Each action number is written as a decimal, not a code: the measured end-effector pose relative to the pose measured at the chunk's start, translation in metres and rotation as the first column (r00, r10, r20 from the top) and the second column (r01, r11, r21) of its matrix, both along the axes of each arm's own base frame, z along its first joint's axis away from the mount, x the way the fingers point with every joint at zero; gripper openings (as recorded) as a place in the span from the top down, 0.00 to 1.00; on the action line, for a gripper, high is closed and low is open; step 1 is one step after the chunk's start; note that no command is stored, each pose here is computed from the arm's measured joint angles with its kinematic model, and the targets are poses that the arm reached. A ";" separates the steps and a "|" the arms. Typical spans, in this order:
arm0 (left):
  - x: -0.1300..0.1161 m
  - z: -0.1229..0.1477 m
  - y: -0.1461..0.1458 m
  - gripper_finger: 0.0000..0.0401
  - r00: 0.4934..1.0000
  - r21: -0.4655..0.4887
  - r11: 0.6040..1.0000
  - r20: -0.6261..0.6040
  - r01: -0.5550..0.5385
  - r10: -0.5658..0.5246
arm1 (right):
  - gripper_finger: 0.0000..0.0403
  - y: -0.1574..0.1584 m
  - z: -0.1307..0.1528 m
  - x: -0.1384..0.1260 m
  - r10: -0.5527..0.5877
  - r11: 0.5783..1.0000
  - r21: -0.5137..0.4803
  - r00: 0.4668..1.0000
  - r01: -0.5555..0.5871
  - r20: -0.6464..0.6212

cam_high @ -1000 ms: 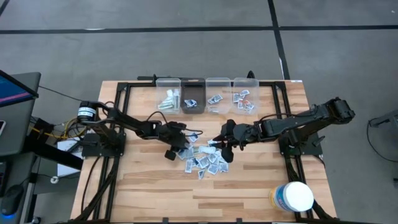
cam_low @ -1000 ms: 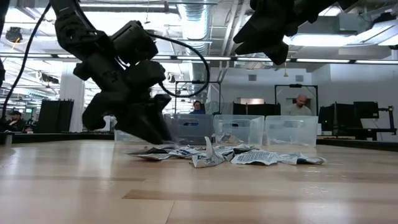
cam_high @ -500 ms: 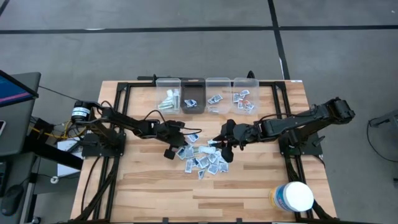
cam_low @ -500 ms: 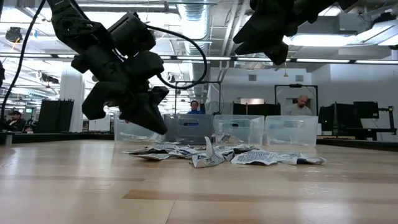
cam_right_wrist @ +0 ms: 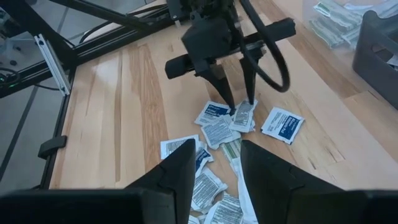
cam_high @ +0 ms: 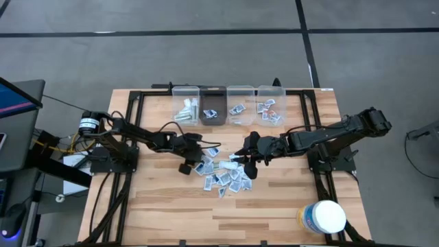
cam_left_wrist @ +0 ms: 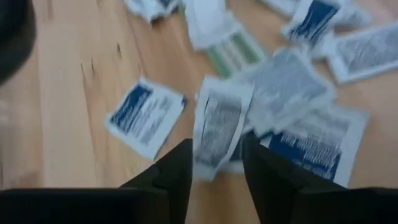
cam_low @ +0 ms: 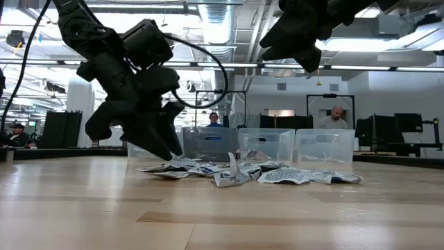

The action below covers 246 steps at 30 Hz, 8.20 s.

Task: Pick & Place First Aid Supplies
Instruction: Put the ointment pack into the right transparent bin, then put the towelette pack into the middle transparent bin

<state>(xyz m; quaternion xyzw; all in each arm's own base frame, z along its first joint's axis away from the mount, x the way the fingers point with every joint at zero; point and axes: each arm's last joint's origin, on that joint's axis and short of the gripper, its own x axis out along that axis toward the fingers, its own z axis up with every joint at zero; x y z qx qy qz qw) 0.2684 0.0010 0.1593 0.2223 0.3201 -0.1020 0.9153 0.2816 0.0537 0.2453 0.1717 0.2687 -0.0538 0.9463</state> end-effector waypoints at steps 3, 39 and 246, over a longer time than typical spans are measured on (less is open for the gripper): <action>-0.003 -0.003 0.003 0.64 0.999 0.002 1.000 -0.044 -0.013 0.013 | 0.69 0.000 0.000 0.000 0.000 1.000 0.000 1.000 0.000 0.001; -0.026 0.078 0.027 0.98 0.939 -0.410 0.912 0.323 0.023 0.122 | 0.70 -0.002 0.011 0.007 0.093 0.984 -0.160 0.988 -0.074 0.121; -0.111 0.136 0.063 0.69 0.882 -0.688 0.726 0.348 0.009 0.319 | 0.73 -0.046 -0.005 -0.015 -0.119 0.985 -0.161 0.912 0.059 -0.393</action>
